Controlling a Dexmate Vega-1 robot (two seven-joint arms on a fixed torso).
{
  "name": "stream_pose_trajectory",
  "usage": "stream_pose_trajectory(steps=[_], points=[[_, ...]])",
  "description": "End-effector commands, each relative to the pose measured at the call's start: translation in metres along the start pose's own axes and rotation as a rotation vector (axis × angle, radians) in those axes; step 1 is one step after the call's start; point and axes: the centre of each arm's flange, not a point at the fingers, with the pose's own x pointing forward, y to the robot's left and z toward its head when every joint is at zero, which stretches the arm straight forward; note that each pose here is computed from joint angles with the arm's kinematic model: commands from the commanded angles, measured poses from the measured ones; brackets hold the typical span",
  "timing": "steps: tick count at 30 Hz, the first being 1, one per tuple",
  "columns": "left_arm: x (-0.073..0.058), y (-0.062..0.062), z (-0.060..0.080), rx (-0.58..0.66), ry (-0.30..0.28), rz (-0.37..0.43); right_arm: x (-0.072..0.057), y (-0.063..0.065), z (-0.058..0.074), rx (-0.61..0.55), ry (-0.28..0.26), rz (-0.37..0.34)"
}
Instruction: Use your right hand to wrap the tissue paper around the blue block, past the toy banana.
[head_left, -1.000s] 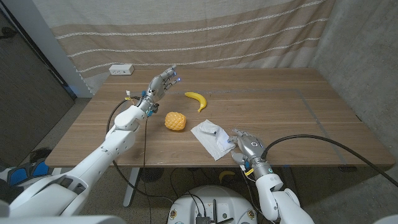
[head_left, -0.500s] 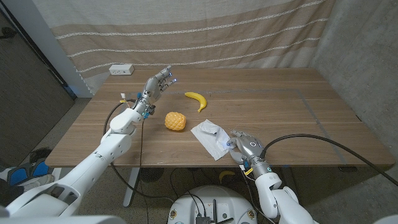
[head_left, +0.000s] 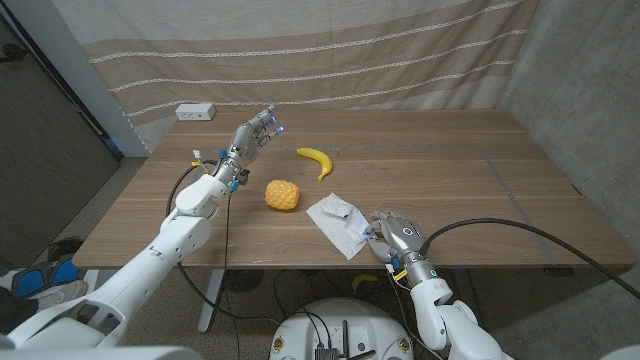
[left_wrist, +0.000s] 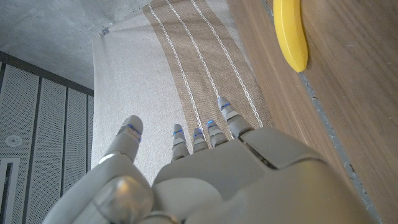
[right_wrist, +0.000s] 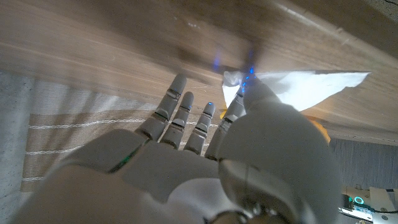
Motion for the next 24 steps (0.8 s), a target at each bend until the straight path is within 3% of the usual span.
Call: stream_pose_trajectory(steps=[1, 13, 17, 24], points=[[0.000, 0.000, -0.002, -0.001, 0.005, -0.003, 0.003, -0.007, 0.002, 0.051, -0.006, -0.092], [-0.004, 0.007, -0.007, -0.011, 0.018, 0.019, 0.013, -0.028, 0.009, 0.095, -0.031, -0.205], [-0.004, 0.010, -0.008, -0.011, 0.016, 0.032, 0.021, -0.035, 0.011, 0.069, -0.053, -0.210], [-0.003, 0.014, -0.012, -0.011, 0.027, 0.047, 0.035, -0.049, 0.012, 0.060, -0.066, -0.158]])
